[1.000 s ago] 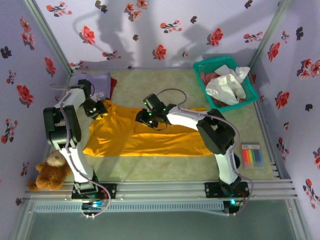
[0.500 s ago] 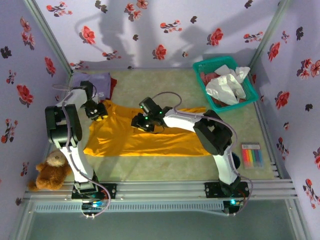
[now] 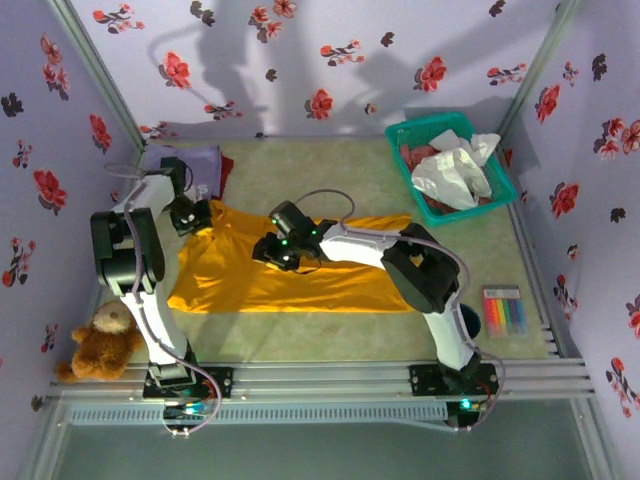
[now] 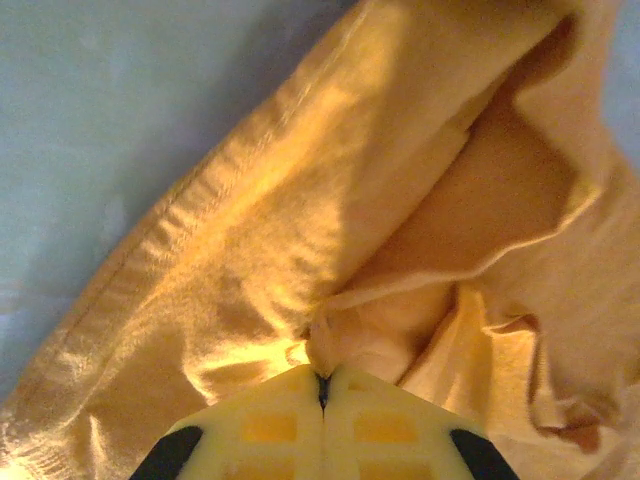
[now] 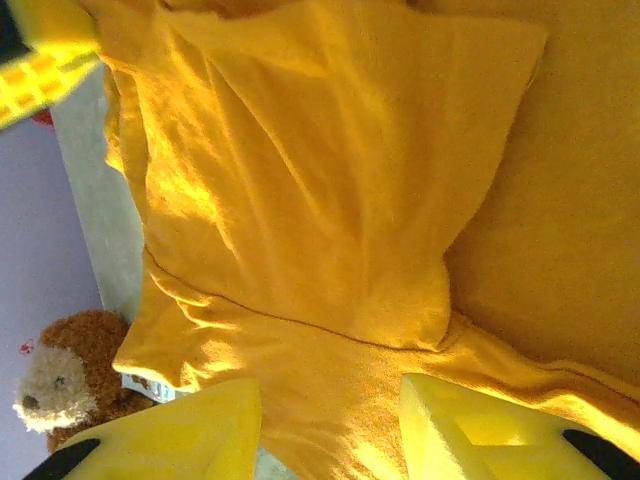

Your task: Fold and stack the t-shirts

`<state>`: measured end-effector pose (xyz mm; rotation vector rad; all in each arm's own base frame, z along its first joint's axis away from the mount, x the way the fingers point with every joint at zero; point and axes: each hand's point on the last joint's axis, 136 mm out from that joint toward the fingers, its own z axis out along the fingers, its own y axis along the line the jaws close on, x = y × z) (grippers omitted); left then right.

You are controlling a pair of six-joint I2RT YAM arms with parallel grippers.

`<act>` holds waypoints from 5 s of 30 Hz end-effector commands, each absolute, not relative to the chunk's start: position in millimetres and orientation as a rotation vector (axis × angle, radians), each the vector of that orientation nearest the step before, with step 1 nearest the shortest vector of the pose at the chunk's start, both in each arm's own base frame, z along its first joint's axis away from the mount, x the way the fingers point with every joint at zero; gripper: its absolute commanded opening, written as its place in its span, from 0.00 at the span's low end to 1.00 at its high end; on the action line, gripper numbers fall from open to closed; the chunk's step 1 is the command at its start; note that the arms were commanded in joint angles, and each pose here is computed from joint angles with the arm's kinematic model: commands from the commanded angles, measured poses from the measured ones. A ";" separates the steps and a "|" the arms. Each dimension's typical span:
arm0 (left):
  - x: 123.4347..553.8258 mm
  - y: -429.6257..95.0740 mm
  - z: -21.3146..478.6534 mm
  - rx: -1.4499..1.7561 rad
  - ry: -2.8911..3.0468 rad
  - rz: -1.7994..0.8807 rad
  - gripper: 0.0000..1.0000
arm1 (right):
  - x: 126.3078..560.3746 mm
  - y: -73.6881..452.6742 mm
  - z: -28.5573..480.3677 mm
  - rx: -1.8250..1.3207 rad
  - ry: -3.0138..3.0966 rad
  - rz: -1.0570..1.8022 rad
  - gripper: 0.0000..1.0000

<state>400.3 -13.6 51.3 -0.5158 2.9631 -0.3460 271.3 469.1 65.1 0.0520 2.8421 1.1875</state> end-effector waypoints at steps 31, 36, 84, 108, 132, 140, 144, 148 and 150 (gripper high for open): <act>490.2 -73.8 156.7 -0.684 2.616 -0.966 0.00 | 267.2 466.3 55.3 -0.005 2.866 1.101 0.43; 459.4 -71.5 167.0 -0.636 2.635 -0.924 0.00 | 291.8 462.1 133.4 -0.062 2.725 1.169 0.47; 429.6 -69.3 186.3 -0.602 2.629 -0.931 0.00 | 443.8 123.9 63.5 0.402 2.661 -0.129 0.36; 428.7 -69.5 189.2 -0.594 2.636 -0.931 0.00 | 443.4 121.4 42.7 0.351 2.671 -0.181 0.08; 395.6 -57.1 216.6 -0.572 2.650 -0.862 0.00 | 402.5 105.4 72.8 0.433 2.675 -0.196 0.00; 379.5 -45.9 216.7 -0.605 2.649 -0.839 0.00 | 371.9 113.8 64.2 0.401 2.713 -0.215 0.00; 372.0 -44.6 216.1 -0.598 2.669 -0.834 0.00 | 362.4 118.4 63.3 0.398 2.727 -0.216 0.00; 363.9 -37.1 213.9 -0.626 2.666 -0.824 0.00 | 353.6 123.7 60.4 0.386 2.744 -0.225 0.00; 360.1 -34.8 212.0 -0.637 2.668 -0.824 0.00 | 349.1 126.4 59.0 0.373 2.757 -0.233 0.00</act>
